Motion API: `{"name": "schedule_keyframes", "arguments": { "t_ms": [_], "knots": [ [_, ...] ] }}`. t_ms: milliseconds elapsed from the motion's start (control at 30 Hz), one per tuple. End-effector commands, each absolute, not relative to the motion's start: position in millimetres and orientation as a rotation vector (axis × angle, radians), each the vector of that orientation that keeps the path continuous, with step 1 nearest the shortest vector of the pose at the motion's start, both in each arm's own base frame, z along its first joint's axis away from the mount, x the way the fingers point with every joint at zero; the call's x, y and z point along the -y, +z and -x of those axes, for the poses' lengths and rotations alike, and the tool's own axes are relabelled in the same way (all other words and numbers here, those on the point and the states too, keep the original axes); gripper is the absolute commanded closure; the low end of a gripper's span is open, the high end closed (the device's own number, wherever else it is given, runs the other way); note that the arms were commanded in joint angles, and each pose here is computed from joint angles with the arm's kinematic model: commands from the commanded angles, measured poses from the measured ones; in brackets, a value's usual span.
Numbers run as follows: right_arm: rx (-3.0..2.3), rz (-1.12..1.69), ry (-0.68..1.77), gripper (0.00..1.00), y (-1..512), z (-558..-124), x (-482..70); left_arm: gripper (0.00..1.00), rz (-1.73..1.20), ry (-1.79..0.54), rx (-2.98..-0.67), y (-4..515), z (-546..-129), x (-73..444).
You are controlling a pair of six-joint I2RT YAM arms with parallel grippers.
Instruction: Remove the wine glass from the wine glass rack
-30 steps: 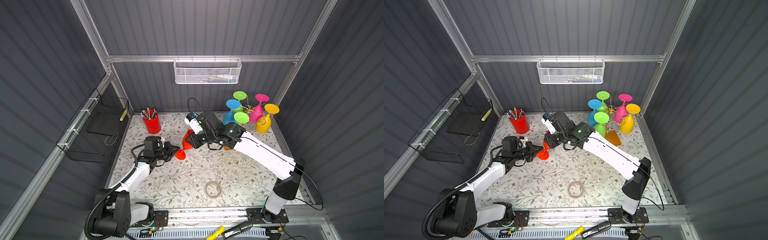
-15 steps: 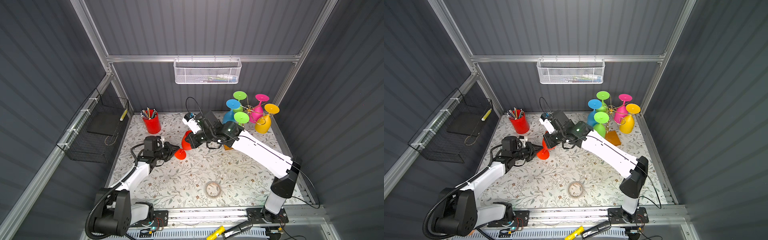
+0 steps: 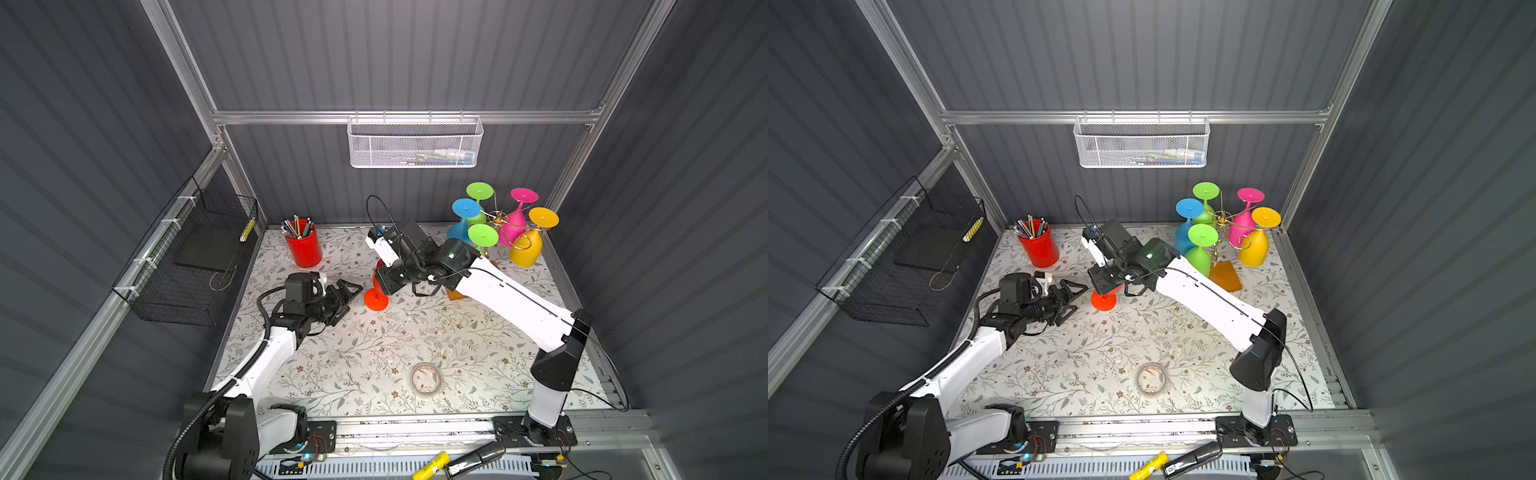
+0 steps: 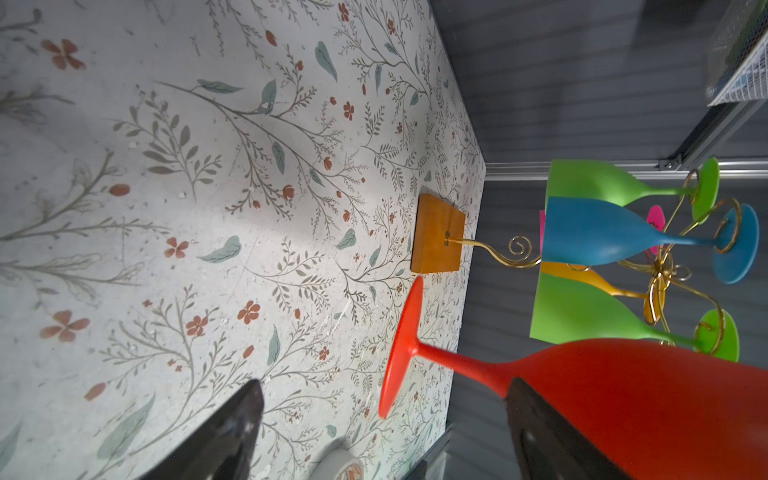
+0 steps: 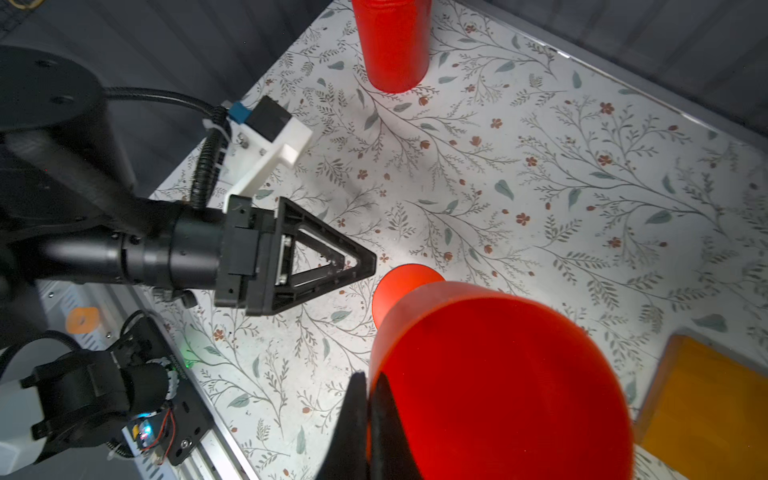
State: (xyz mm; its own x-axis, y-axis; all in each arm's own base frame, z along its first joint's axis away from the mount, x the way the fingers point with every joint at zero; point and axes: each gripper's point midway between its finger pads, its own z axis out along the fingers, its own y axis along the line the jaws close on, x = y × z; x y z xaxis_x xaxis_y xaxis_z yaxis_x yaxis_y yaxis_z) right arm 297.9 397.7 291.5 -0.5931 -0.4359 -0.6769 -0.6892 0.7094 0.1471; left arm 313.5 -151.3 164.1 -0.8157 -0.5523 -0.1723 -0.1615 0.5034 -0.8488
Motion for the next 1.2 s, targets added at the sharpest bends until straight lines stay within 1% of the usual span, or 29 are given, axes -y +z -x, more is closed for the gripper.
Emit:
{"name": "schedule_keyframes", "arguments": {
  "t_ms": [0,33,267,533,633,867,1167],
  "knots": [
    [-2.324,0.855,0.399,1.0,278.8,-314.5,-384.9,0.02,0.538,-1.16,-2.342,174.5,-309.6,143.0],
    [-2.329,0.851,0.393,1.0,274.8,-319.4,-385.5,0.0,0.529,-1.134,-2.35,174.6,-308.0,140.8],
    [-2.368,0.815,0.324,1.0,245.5,-358.7,-385.1,0.0,0.393,-0.941,-2.38,183.2,-299.0,125.2],
    [-2.386,0.768,0.282,1.0,226.4,-397.0,-385.6,0.0,0.235,-0.719,-2.332,202.4,-295.6,104.8],
    [-2.393,0.761,0.246,1.0,220.0,-407.8,-382.7,0.0,0.183,-0.673,-2.319,210.3,-295.5,101.8],
    [-2.393,0.751,0.245,1.0,212.7,-426.1,-375.4,0.0,0.098,-0.581,-2.308,227.4,-297.4,99.2],
    [-2.398,0.778,0.262,1.0,199.2,-437.4,-373.8,0.0,0.03,-0.523,-2.318,228.3,-302.0,105.9]
  ]
}}
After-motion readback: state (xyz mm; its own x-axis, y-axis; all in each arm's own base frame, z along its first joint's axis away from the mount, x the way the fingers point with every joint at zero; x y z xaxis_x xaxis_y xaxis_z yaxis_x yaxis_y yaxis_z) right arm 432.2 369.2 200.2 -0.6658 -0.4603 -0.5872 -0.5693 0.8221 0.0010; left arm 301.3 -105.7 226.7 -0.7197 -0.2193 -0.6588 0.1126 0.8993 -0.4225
